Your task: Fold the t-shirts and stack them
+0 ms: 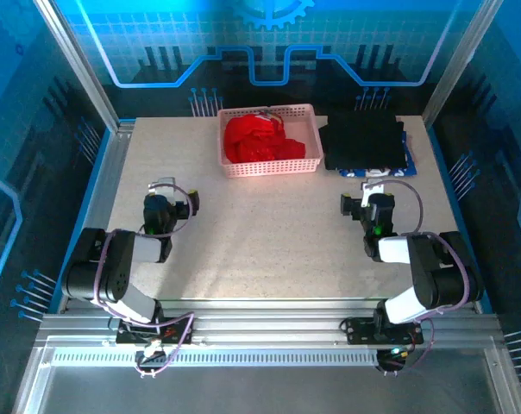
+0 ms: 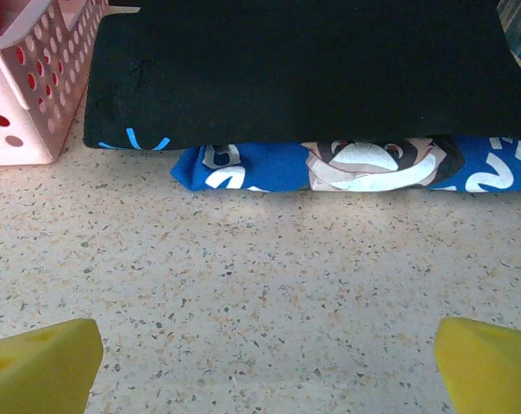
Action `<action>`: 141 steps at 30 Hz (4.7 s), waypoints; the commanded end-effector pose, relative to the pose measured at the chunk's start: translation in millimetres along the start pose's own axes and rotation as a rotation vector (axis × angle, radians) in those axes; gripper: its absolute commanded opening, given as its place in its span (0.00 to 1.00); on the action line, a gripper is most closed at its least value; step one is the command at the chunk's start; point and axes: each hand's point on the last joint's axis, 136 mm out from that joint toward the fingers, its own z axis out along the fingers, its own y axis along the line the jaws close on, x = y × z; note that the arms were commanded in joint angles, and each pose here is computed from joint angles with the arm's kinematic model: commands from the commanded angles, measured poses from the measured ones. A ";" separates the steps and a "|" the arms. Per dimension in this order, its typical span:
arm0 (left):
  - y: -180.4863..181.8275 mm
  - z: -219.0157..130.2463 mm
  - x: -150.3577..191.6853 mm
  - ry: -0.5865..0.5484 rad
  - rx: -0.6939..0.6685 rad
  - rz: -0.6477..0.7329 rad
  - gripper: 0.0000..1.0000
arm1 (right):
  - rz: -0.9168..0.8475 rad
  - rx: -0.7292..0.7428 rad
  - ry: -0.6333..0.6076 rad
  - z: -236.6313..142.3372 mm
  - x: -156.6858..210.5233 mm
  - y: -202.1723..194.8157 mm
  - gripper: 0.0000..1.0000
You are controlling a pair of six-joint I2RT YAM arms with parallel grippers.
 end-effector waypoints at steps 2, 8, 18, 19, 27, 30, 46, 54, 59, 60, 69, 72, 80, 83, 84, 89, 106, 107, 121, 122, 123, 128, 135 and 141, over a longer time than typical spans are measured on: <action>-3.3 1.6 -9.0 -0.020 0.018 0.013 0.99 | 0.003 0.012 -0.049 0.1 -16.4 -0.5 1.00; -3.2 1.7 -8.7 -0.019 0.018 0.013 0.99 | 0.002 0.012 -0.049 0.1 -16.6 -0.5 1.00; -3.2 1.7 -8.9 -0.020 0.018 0.013 0.99 | 0.002 0.012 -0.050 0.2 -17.0 -0.4 1.00; -3.3 1.7 -9.4 -0.021 0.018 0.013 0.99 | 0.003 0.011 -0.050 0.0 -17.0 -0.4 1.00; -8.7 -2.3 -15.0 -0.032 0.042 0.027 0.99 | -0.035 -0.053 -0.072 -6.7 -26.9 11.0 1.00; -28.7 -27.3 -52.4 -0.044 0.036 0.098 0.99 | -0.006 0.022 0.118 -32.2 -57.2 6.3 1.00; -121.9 48.9 -119.4 0.598 0.182 -0.333 0.99 | 0.093 -0.675 0.508 -100.7 -178.8 179.3 1.00; -123.5 113.4 -84.5 0.687 0.136 -0.423 0.66 | 0.041 -0.804 0.569 -72.1 -190.7 256.0 1.00; -116.7 119.0 -55.6 0.746 0.087 -0.423 0.48 | 0.037 -0.819 0.606 -52.3 -186.5 281.1 1.00; -115.8 118.5 -51.2 0.750 0.083 -0.426 0.44 | 0.034 -0.815 0.605 -48.0 -186.0 284.3 1.00; -123.0 97.1 8.4 0.865 0.092 -0.408 0.15 | 0.023 -0.702 0.607 10.3 -174.4 300.2 1.00; -128.4 78.2 17.0 0.888 0.111 -0.406 0.09 | -0.009 -0.599 0.611 37.4 -155.2 296.3 1.00; -151.6 8.4 39.6 0.950 0.164 -0.382 0.00 | -0.108 -0.438 0.593 82.5 -116.9 291.9 1.00; -150.7 -13.9 51.6 0.984 0.153 -0.412 0.00 | -0.107 -0.448 0.608 94.2 -99.8 300.6 1.00; -150.8 -20.0 54.0 0.989 0.152 -0.424 0.00 | -0.101 -0.458 0.614 97.1 -94.6 305.2 1.00; -150.4 -37.9 52.5 0.983 0.150 -0.466 0.00 | -0.089 -0.477 0.642 110.0 -64.4 327.9 0.97; -137.6 3.9 -55.5 0.695 0.132 -0.727 0.60 | 0.172 -0.658 0.167 40.6 -285.2 326.2 0.00; -136.4 9.6 -58.3 0.688 0.126 -0.732 0.60 | 0.191 -0.665 0.119 26.4 -309.0 316.5 0.00; -123.6 86.6 -34.1 0.764 -0.005 -0.779 0.62 | 0.273 -0.655 -0.191 -194.7 -449.1 121.3 0.00; -123.2 90.9 -31.9 0.768 -0.010 -0.783 0.62 | 0.257 -0.667 -0.178 -203.9 -443.4 119.7 0.00; -123.6 96.3 -30.8 0.773 -0.013 -0.784 0.61 | 0.237 -0.690 -0.161 -212.3 -435.8 120.9 0.00; -133.3 122.4 -20.2 0.811 -0.002 -0.843 0.49 | 0.184 -0.743 -0.041 -217.5 -384.1 128.0 0.00; -80.4 118.7 -16.4 0.762 -0.073 -1.031 0.00 | 0.197 -0.720 0.125 -193.3 -317.0 133.6 0.00; 17.5 61.7 -24.1 0.609 -0.263 -1.204 0.00 | 0.182 -0.720 0.211 -181.0 -285.5 148.3 0.00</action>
